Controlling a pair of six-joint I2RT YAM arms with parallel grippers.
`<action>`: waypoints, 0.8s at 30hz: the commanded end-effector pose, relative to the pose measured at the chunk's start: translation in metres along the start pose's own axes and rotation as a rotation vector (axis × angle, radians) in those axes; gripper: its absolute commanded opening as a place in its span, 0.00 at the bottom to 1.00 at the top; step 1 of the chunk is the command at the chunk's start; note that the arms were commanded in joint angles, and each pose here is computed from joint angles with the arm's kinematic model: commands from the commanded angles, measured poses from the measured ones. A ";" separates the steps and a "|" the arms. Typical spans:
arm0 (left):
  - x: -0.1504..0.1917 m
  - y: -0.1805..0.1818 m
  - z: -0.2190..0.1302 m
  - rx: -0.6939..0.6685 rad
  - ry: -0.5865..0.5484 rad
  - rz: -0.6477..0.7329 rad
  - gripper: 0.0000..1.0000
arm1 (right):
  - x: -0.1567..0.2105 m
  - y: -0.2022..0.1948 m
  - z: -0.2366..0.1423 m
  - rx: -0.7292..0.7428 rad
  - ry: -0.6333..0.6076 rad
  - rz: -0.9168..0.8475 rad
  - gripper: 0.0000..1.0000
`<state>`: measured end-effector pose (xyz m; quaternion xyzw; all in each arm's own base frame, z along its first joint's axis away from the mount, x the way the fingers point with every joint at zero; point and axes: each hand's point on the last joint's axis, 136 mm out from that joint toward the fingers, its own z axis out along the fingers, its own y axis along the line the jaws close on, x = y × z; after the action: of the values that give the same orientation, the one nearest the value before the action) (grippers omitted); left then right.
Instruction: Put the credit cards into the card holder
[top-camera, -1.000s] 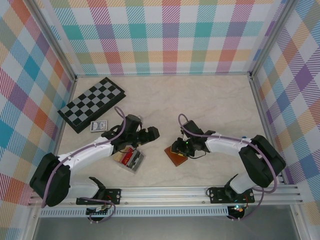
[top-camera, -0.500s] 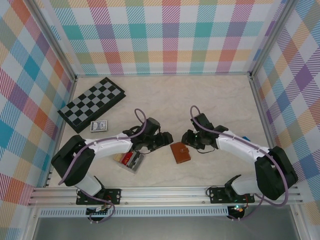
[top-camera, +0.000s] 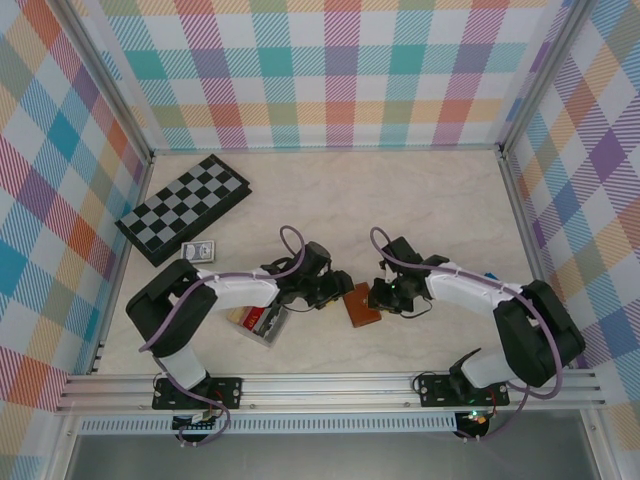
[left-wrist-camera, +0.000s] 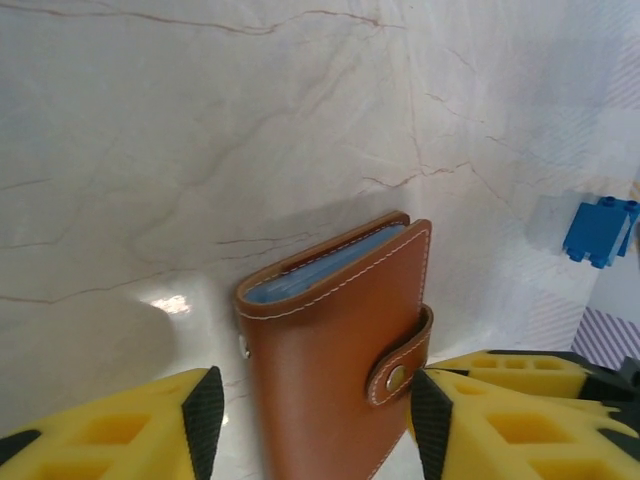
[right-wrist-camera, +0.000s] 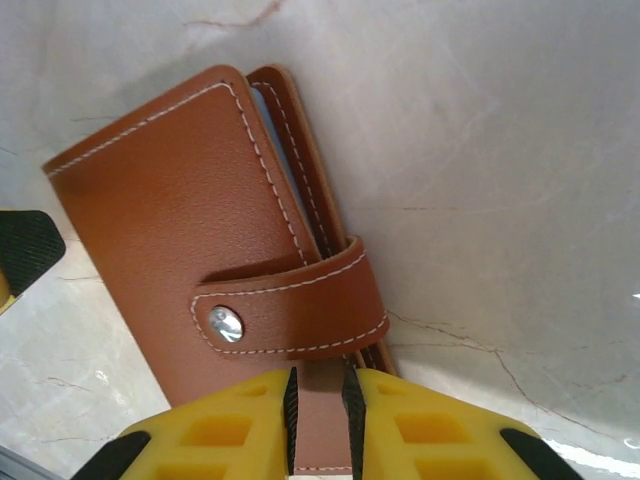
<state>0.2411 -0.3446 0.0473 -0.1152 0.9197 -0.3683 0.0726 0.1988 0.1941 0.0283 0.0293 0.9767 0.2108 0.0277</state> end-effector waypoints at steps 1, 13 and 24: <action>0.010 -0.005 0.009 0.026 0.038 0.004 0.52 | 0.005 -0.003 0.006 -0.004 0.025 0.003 0.22; 0.011 -0.019 0.017 0.101 0.044 0.012 0.35 | 0.011 -0.013 0.012 0.016 0.027 0.073 0.22; 0.007 -0.026 0.009 0.122 0.017 0.053 0.14 | -0.008 -0.004 -0.014 0.034 -0.071 0.016 0.27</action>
<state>0.2443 -0.3612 0.0436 -0.1098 0.9072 -0.3998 0.0708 0.1995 0.1881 0.0252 0.0539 0.9771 0.2025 0.0369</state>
